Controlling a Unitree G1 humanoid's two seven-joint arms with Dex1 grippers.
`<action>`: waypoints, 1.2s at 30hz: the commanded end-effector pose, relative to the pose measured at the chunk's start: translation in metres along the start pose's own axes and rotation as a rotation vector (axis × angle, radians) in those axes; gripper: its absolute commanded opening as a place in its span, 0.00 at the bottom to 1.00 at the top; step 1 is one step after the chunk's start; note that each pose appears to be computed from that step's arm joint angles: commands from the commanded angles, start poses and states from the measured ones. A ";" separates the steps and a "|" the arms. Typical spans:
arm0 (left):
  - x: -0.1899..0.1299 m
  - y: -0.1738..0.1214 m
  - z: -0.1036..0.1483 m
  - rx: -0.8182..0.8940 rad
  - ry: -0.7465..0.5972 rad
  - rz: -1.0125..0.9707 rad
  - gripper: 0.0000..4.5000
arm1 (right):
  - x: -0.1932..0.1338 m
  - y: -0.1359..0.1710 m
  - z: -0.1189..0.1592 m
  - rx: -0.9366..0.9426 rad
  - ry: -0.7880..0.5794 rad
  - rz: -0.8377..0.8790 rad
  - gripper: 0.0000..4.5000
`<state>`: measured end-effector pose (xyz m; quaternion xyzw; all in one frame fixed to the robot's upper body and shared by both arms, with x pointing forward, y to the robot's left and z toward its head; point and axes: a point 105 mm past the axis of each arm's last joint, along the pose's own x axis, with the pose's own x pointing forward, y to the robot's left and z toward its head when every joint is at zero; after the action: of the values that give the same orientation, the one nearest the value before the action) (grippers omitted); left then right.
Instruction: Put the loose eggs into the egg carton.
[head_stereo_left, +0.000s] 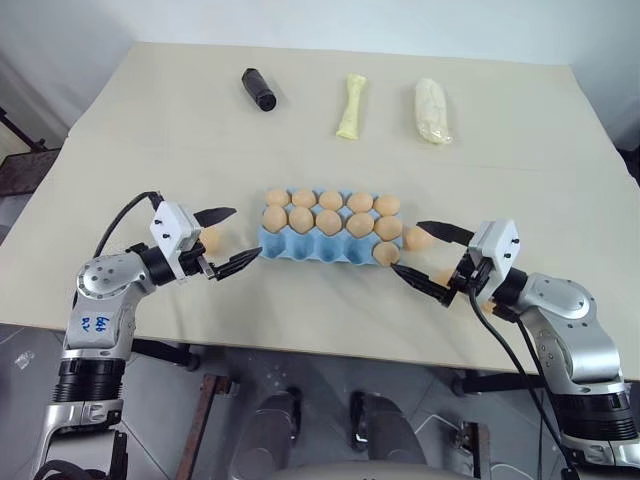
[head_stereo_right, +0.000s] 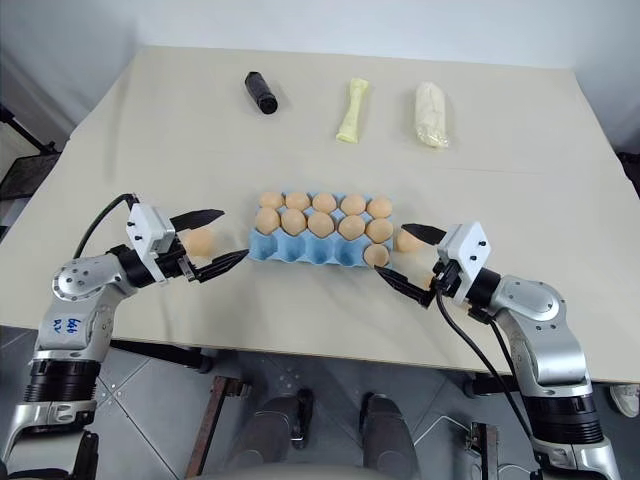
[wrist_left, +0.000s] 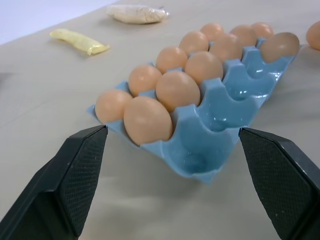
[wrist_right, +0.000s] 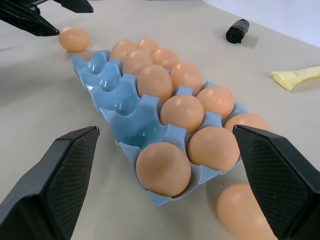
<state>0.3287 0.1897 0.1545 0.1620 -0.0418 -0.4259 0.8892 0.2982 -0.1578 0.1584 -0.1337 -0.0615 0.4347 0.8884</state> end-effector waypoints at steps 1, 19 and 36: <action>-0.001 0.001 -0.002 -0.010 0.020 -0.002 0.99 | -0.006 -0.006 0.014 -0.054 -0.046 -0.043 1.00; 0.067 -0.077 0.008 0.021 -0.096 -0.468 0.99 | -0.162 0.001 -0.029 -0.029 0.218 -0.630 1.00; 0.061 -0.083 0.002 0.040 -0.080 -0.494 0.99 | -0.144 -0.028 -0.061 0.095 0.293 -0.403 1.00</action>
<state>0.3053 0.0897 0.1156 0.1558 -0.0251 -0.6435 0.7490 0.2438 -0.2986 0.1087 -0.1368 0.0600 0.2167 0.9647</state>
